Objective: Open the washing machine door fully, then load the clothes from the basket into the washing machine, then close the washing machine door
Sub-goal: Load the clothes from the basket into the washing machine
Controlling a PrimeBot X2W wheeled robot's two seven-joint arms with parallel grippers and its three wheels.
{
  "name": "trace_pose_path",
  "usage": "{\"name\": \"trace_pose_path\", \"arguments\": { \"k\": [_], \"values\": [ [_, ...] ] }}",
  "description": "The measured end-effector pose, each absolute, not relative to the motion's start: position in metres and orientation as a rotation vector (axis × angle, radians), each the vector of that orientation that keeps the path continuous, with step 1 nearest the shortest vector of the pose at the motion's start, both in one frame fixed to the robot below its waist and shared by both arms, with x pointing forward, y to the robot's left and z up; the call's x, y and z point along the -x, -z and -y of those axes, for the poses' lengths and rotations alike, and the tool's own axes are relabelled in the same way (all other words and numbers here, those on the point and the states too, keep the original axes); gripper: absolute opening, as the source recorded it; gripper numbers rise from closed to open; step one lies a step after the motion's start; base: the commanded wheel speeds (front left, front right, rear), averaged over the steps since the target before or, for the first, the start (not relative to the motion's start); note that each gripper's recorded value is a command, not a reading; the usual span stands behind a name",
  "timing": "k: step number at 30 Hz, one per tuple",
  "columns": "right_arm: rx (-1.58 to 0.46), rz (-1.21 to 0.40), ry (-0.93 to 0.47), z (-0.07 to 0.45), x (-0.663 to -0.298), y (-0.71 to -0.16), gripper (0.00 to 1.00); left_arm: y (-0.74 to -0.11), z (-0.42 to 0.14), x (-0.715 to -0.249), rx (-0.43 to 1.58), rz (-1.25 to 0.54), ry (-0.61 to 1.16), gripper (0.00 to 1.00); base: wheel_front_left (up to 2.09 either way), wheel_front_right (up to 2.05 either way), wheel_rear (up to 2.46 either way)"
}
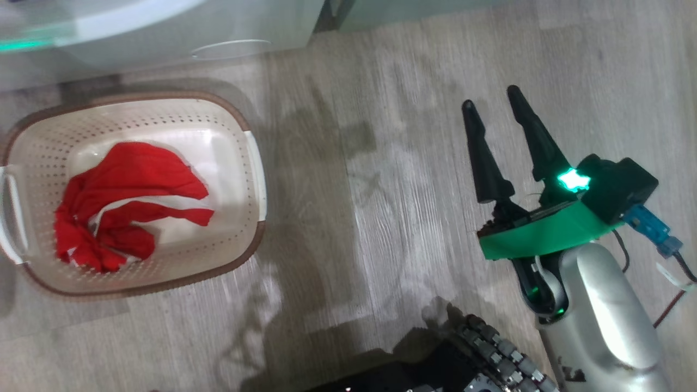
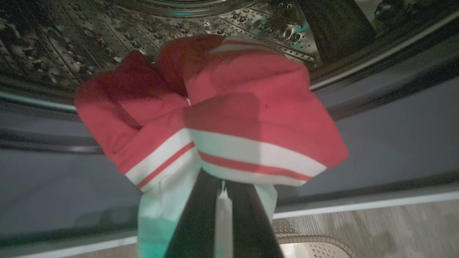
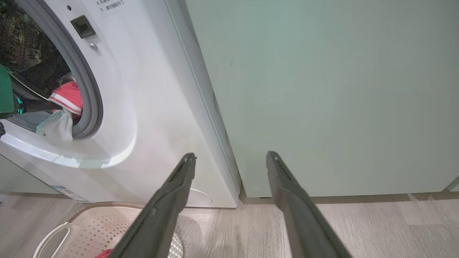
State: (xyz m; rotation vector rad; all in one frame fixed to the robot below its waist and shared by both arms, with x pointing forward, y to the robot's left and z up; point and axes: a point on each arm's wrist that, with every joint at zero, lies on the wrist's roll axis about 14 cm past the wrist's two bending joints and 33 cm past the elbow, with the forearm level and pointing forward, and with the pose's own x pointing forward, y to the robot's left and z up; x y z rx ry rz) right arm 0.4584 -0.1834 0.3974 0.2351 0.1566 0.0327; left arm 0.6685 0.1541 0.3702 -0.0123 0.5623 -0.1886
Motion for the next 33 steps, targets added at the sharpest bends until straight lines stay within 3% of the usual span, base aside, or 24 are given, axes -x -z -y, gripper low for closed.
{"name": "trace_pose_path", "arguments": {
  "k": [9,17,22,30,32,33],
  "values": [
    [-0.260,-0.184,-0.002,0.192,-0.455,-0.388,1.00,-0.382,-0.166,-0.713,-0.014,-0.616,0.159,0.00,0.00,0.00,0.00],
    [-0.249,-0.227,0.046,0.207,-0.446,-0.375,1.00,-0.401,-0.161,-0.758,0.012,-0.332,0.113,0.00,0.00,0.00,0.00],
    [-0.244,-0.245,0.052,0.209,-0.445,-0.369,1.00,-0.390,-0.160,-0.763,0.013,-0.252,0.110,0.00,0.00,0.00,0.00],
    [-0.249,-0.235,0.037,0.205,-0.450,-0.370,1.00,-0.349,-0.167,-0.745,0.045,-0.353,0.102,0.00,0.00,0.00,0.00],
    [-0.251,-0.230,0.031,0.203,-0.451,-0.371,1.00,-0.349,-0.166,-0.743,0.062,-0.368,0.103,1.00,0.00,0.00,0.00],
    [-0.248,-0.227,0.026,0.202,-0.452,-0.372,1.00,-0.349,-0.165,-0.741,0.065,-0.376,0.103,1.00,0.00,0.00,0.00]
  ]
}}
